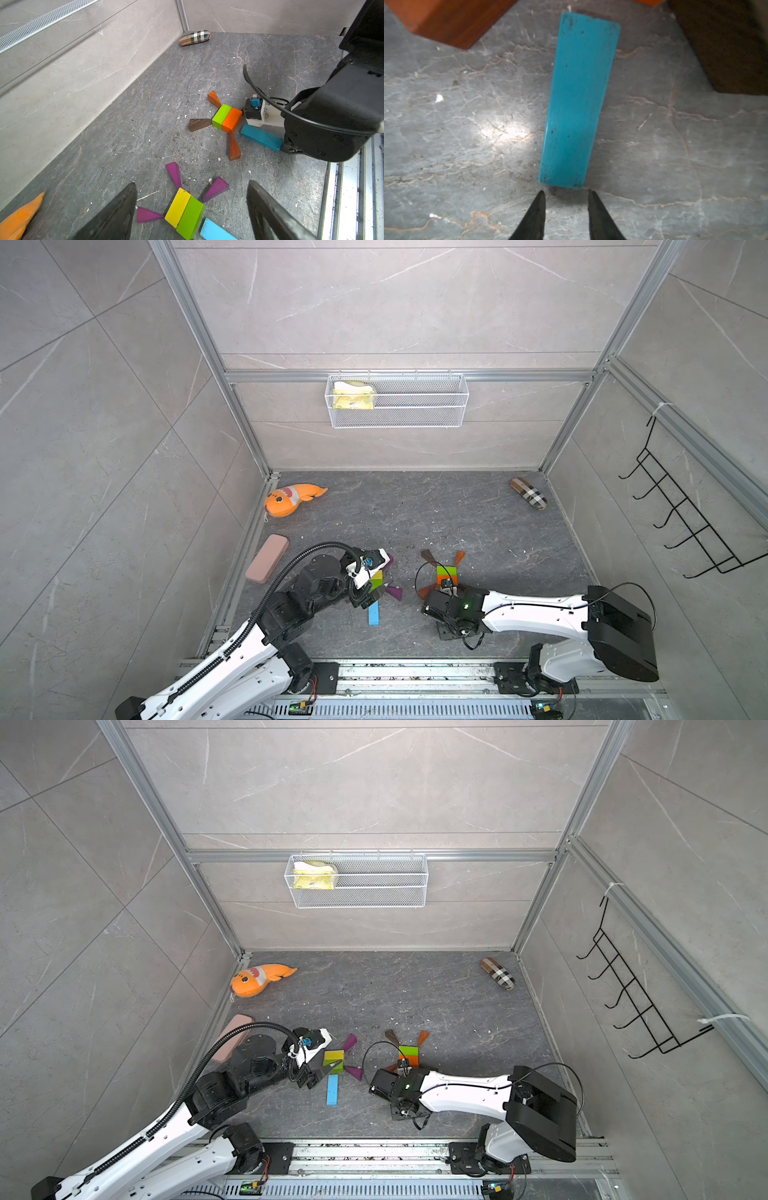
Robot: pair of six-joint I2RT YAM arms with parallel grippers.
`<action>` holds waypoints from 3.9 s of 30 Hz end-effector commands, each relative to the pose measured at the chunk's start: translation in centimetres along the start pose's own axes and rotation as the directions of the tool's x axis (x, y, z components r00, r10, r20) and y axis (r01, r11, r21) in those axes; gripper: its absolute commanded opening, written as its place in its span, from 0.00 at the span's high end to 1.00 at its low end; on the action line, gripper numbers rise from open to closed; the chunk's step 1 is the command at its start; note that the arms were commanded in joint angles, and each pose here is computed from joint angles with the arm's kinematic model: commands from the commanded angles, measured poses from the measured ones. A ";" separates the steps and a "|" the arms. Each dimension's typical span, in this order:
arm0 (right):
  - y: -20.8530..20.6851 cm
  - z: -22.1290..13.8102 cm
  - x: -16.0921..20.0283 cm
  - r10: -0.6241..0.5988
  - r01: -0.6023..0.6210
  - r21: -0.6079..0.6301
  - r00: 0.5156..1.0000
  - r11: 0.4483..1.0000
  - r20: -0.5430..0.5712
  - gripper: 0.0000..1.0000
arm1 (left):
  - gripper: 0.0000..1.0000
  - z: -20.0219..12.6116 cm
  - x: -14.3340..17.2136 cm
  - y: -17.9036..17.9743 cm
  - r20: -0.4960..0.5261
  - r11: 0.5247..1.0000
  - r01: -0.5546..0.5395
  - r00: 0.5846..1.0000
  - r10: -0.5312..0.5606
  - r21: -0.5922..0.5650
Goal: Assemble a small pinwheel with building blocks
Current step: Assemble the building block at the center of the board, then adjust the building block at the center of the board.
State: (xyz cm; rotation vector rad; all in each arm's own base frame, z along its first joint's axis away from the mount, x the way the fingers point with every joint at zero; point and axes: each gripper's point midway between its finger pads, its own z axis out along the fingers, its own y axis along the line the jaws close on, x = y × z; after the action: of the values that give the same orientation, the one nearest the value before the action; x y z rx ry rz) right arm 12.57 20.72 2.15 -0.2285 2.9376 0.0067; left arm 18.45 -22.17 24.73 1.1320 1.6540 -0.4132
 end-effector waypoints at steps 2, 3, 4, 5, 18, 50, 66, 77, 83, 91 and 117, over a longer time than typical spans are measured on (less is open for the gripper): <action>-0.7 0.3 -0.1 0.013 -0.014 0.045 1.000 0.999 0.014 0.63 | 0.16 0.1 0.1 -0.2 0.001 1.000 -0.015 1.000 0.015 0.012; -0.7 0.3 -0.1 0.012 -0.012 0.046 1.000 0.999 0.015 0.63 | 0.16 0.1 0.0 -0.3 0.003 1.000 -0.017 1.000 0.017 0.014; -0.8 0.3 -0.1 0.010 -0.011 0.051 1.000 0.999 0.016 0.62 | 0.16 0.1 0.0 -0.3 0.004 1.000 -0.017 1.000 0.017 0.015; -0.8 0.3 -0.1 0.008 -0.009 0.053 1.000 0.999 0.016 0.62 | 0.16 0.1 0.0 -0.3 0.003 1.000 -0.017 1.000 0.017 0.016; -1.1 0.0 -0.8 0.008 -0.011 0.073 0.999 0.997 0.032 0.61 | 0.16 0.1 0.0 -0.5 0.008 0.999 -0.017 1.000 0.017 0.027; -0.8 -0.2 -1.2 0.014 -0.015 0.048 1.000 0.999 0.025 0.61 | 0.16 0.7 0.5 -0.7 -0.013 0.999 -0.015 1.000 0.015 0.039; -8.4 -4.7 -5.9 0.168 -0.167 -0.019 0.973 0.986 0.156 0.59 | 0.25 3.4 -1.0 -3.0 0.007 0.976 0.070 0.997 -0.073 0.205; -14.3 -2.0 -7.6 0.330 -0.329 -0.037 0.942 0.944 0.060 0.65 | 0.17 2.7 0.2 -3.2 -0.042 0.977 0.049 0.998 -0.041 0.207; -13.7 0.2 -7.8 0.338 -0.338 -0.035 0.941 0.941 0.007 0.68 | 0.12 2.4 -0.1 -3.2 -0.018 0.978 0.042 0.999 -0.039 0.203; -13.5 1.4 -7.8 0.332 -0.332 -0.032 0.943 0.943 -0.006 0.68 | 0.09 2.6 0.1 -3.2 -0.026 0.978 0.035 0.999 -0.031 0.205; -13.8 0.6 -7.8 0.309 -0.309 0.010 0.951 0.951 -0.001 0.62 | 0.08 2.9 0.7 -3.1 -0.051 0.979 0.037 0.998 -0.027 0.200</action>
State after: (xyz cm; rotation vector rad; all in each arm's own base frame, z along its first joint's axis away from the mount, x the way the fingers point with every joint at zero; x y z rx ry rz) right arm 22.66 8.95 2.63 0.2466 2.9380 0.1031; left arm 17.46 -25.22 21.67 1.2650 1.7161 -0.5775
